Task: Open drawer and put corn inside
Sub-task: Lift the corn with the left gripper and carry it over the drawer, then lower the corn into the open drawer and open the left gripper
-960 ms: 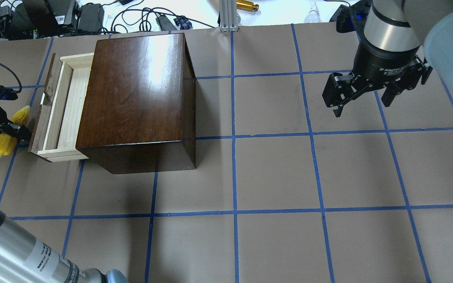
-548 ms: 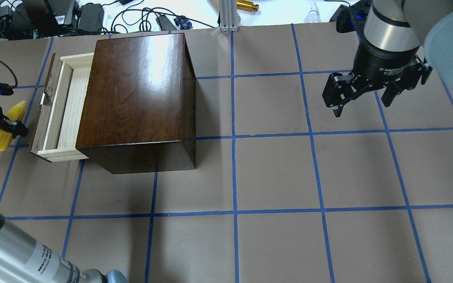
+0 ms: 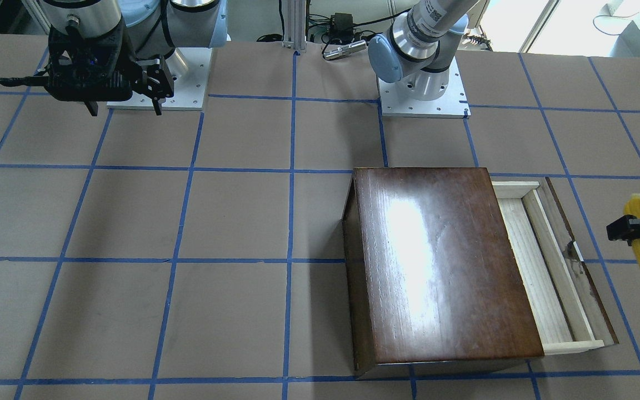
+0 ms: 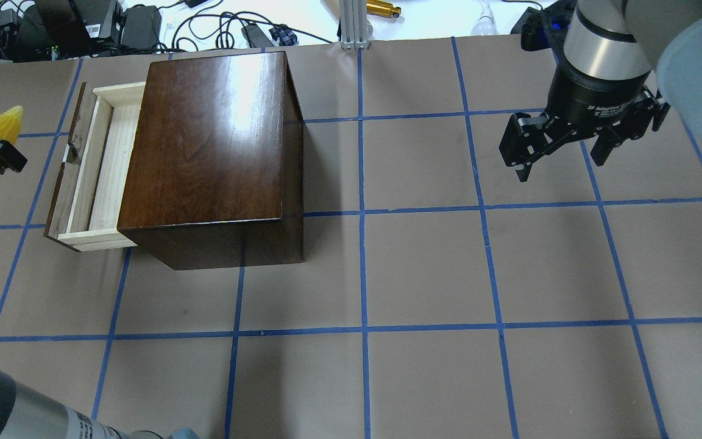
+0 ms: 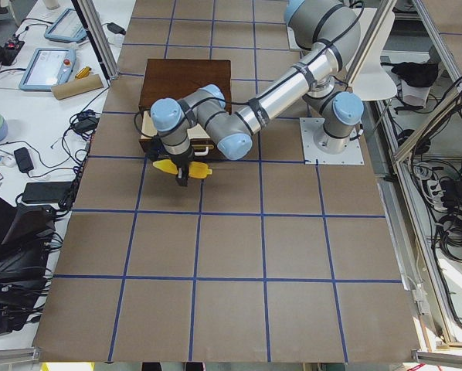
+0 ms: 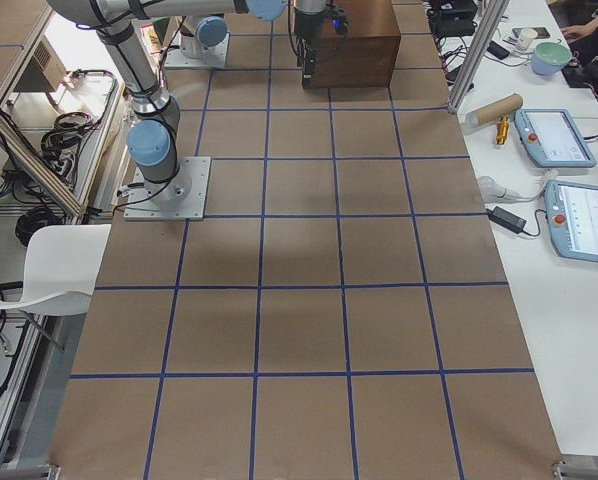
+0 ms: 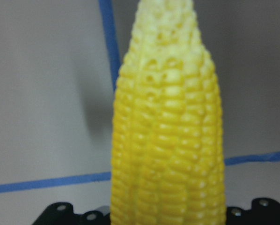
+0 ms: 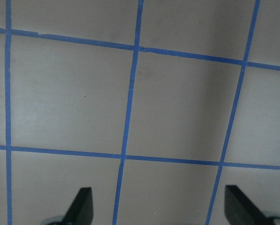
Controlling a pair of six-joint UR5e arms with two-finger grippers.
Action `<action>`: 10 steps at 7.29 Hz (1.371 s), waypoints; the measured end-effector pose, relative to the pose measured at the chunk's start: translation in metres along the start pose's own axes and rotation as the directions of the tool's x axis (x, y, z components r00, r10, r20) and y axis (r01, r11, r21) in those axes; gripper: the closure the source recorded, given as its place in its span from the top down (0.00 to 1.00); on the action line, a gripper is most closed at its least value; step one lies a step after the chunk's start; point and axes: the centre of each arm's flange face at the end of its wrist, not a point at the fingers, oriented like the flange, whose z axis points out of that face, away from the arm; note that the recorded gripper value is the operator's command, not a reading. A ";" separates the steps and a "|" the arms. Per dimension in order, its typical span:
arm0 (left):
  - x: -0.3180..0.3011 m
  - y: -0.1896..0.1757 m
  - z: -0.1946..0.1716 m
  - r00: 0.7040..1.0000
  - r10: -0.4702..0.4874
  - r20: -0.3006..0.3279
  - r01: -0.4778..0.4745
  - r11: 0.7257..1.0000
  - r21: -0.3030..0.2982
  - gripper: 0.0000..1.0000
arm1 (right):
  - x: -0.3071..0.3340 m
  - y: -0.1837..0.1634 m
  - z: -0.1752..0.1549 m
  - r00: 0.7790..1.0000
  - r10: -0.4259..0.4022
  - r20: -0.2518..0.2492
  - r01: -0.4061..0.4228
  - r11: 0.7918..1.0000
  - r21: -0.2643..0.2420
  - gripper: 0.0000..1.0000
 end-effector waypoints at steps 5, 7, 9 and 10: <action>0.153 -0.045 -0.028 0.987 -0.153 -0.046 0.153 0.988 0.001 0.95 | 0.000 0.000 0.000 1.000 0.000 0.000 0.000 1.000 0.000 1.00; 0.158 -0.047 -0.023 0.986 -0.158 -0.048 0.158 0.987 -0.004 1.00 | 0.000 0.000 0.000 1.000 0.000 0.000 0.000 1.000 0.000 1.00; 0.157 -0.047 -0.025 0.986 -0.162 -0.046 0.162 0.987 -0.002 1.00 | 0.000 0.000 0.000 1.000 0.000 0.000 0.000 1.000 0.000 1.00; 0.157 -0.046 -0.028 0.985 -0.164 -0.044 0.164 0.986 0.000 1.00 | 0.000 0.000 0.000 1.000 0.000 0.000 0.000 1.000 0.000 1.00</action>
